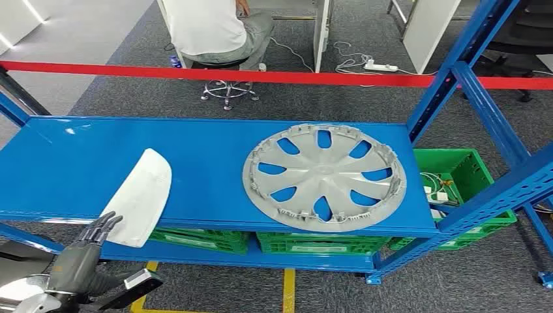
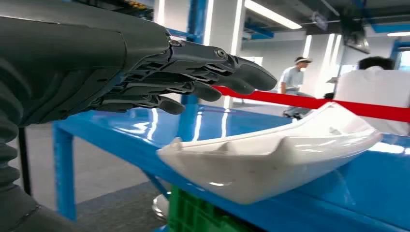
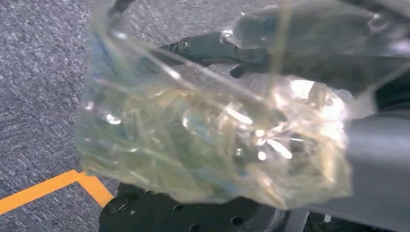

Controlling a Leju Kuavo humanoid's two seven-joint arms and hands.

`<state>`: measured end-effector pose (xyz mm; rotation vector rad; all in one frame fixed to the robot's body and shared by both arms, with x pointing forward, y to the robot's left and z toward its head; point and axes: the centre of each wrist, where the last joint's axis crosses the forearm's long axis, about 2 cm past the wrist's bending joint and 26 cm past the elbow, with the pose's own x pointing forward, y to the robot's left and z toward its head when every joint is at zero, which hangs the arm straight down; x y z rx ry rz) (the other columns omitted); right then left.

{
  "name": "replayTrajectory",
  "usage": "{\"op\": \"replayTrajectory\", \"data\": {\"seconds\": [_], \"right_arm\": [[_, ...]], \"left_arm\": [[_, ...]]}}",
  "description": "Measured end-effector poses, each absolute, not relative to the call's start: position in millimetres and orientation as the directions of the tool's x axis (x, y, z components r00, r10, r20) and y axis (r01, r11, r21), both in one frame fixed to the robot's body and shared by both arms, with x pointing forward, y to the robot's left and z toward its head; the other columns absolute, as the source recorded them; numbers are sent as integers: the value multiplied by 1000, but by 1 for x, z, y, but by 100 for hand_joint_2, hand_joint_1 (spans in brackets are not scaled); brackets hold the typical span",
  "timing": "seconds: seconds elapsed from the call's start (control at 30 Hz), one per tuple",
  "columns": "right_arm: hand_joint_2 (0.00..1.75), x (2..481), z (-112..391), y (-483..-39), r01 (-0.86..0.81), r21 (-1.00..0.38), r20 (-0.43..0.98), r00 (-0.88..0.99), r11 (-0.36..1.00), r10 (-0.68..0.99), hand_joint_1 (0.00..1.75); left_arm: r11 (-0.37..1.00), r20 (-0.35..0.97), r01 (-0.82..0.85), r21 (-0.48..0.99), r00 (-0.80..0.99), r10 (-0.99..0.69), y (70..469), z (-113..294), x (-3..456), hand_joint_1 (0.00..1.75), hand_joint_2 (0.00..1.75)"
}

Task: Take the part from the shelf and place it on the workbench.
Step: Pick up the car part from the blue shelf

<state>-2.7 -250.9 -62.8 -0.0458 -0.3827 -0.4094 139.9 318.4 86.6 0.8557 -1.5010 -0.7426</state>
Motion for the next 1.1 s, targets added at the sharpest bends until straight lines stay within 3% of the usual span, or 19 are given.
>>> {"op": "replayTrajectory", "data": {"seconds": [0.9,0.93,1.03,1.07,1.1], "right_arm": [[0,7,-72,-263,319,21,422,856,947,-298,0],[0,7,-72,-263,319,21,421,857,948,-297,0],[0,8,-73,-263,316,21,421,858,948,-295,0],[0,8,-74,-263,317,22,422,857,948,-296,0],[0,8,-74,-263,318,22,422,856,948,-297,0]], "left_arm": [[463,465,-128,877,-9,-885,334,77,222,2,175],[463,466,-124,878,-7,-885,334,77,224,27,175],[463,466,-102,880,-2,-885,332,76,228,156,175],[464,466,-93,881,-1,-885,331,75,230,175,175],[464,466,-85,882,0,-885,329,75,231,175,175]]}}
